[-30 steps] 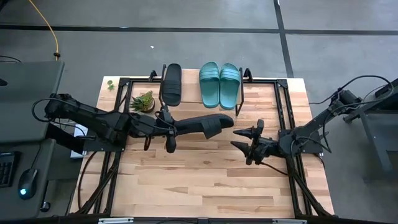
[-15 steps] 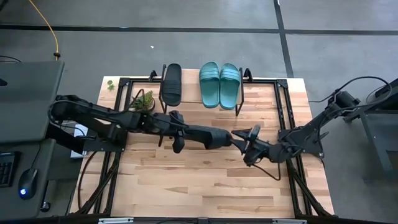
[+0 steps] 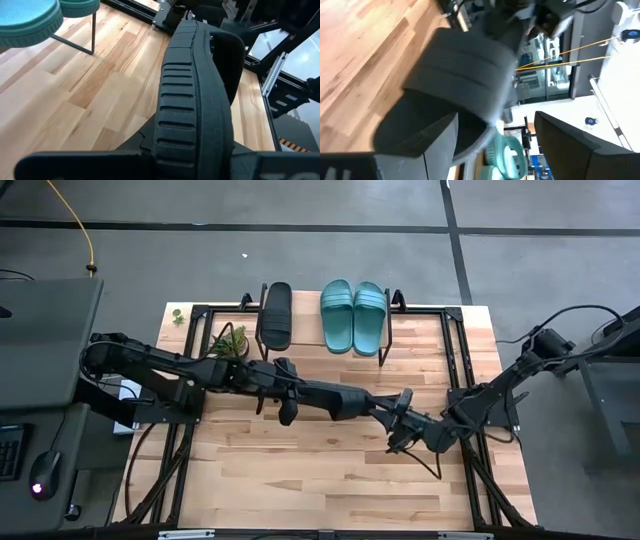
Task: Pick and place slides into the shelf
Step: Put the black slide on the shelf
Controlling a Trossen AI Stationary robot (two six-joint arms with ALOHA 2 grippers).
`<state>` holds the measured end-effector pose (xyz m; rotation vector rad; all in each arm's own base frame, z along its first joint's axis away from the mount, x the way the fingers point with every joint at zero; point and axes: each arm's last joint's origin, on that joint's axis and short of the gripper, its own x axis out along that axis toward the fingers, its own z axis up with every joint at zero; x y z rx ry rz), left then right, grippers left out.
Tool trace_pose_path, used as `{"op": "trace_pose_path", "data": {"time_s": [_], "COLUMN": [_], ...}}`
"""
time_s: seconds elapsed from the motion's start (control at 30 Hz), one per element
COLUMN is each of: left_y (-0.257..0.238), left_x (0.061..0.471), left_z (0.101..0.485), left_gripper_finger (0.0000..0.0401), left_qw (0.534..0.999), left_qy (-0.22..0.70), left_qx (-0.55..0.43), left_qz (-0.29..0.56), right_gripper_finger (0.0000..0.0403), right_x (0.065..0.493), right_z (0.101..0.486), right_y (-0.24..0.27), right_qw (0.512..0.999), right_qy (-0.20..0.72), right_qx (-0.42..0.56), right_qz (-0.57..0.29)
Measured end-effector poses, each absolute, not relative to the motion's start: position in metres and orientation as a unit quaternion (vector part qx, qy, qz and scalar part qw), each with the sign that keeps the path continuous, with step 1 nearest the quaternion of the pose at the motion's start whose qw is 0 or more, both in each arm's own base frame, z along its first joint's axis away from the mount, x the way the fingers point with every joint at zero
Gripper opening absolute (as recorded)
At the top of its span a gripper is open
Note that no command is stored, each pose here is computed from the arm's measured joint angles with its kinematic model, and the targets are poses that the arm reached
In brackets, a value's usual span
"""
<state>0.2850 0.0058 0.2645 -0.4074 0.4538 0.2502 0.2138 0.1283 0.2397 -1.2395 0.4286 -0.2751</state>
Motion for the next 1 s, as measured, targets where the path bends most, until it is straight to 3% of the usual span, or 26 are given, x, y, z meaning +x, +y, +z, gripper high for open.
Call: {"op": "trace_pose_path", "data": {"time_s": [0.3,0.53,0.8,1.0], "left_y": [0.006,0.005,0.005,0.006], "left_x": [0.285,0.285,0.285,0.285], "left_z": [0.265,0.266,0.266,0.265], "left_gripper_finger": [0.007,0.0051,0.0068,0.0054], "left_qw": [0.947,0.948,0.948,0.947], "left_qy": [0.221,0.22,0.22,0.223], "left_qx": [-0.201,-0.199,-0.199,-0.199], "left_qz": [0.12,0.112,0.112,0.114], "right_gripper_finger": [0.0254,0.0254,0.0254,0.0253], "right_x": [0.226,0.237,0.244,0.251], "right_z": [0.217,0.216,0.214,0.208], "right_y": [0.132,0.131,0.134,0.128], "right_qw": [0.76,0.758,0.752,0.756], "right_qy": [0.228,0.222,0.207,0.217], "right_qx": [-0.597,-0.596,-0.608,-0.598], "right_qz": [-0.12,-0.147,-0.149,-0.155]}}
